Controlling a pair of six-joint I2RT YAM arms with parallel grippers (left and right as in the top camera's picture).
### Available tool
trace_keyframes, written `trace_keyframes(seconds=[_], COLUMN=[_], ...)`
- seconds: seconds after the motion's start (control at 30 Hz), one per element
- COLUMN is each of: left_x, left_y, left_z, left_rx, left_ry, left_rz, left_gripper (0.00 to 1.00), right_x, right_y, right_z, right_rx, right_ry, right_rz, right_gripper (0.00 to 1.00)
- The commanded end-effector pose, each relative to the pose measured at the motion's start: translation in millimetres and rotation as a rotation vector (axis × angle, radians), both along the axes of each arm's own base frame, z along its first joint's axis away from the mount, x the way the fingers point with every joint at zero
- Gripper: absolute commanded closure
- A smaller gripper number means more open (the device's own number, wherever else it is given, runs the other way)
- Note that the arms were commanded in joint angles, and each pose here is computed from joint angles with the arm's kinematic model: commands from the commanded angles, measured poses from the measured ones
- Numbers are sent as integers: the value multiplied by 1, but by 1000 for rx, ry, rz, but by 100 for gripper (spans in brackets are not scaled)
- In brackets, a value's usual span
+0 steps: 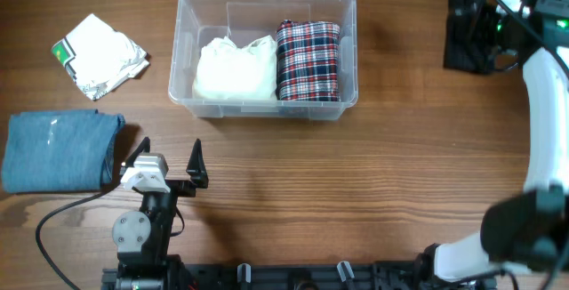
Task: Pack container
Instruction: 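Reach the right gripper to the black garment and grasp it, then place the black garment on top of the plaid shirt with the right gripper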
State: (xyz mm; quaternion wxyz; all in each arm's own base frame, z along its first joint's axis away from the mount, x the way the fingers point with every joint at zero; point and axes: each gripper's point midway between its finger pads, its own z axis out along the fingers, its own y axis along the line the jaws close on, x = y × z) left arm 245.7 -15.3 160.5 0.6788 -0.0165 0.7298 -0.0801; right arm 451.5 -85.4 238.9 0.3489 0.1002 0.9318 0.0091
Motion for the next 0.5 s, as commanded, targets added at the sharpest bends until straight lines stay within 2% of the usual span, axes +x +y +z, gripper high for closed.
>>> trace_keyframes(seconds=[0.0, 0.1, 0.2, 0.3, 0.4, 0.43, 0.47], left_x=[0, 0, 0, 0, 0, 0, 0], left_y=[-3, -3, -4, -3, -3, -4, -4], left_z=[-2, -2, -2, -2, -2, -2, -2], left_rx=[-3, -3, -4, -3, -3, -4, -4], left_ry=[2, 2, 2, 2, 2, 2, 2], left_rz=[-18, -18, -18, -18, -18, -18, -18], left_gripper=[0, 0, 0, 0, 0, 0, 0], right_x=[-12, -26, -32, -30, -22, -12, -9], right_y=[62, 115, 172, 232, 263, 268, 270], right_z=[87, 112, 104, 93, 56, 19, 6], right_rx=[117, 211, 204, 202, 162, 135, 122], right_ry=[-219, -265, -247, -251, -185, -107, -81], right_rz=[89, 54, -8, 46, 60, 36, 35], right_gripper=[96, 96, 96, 96, 96, 96, 96])
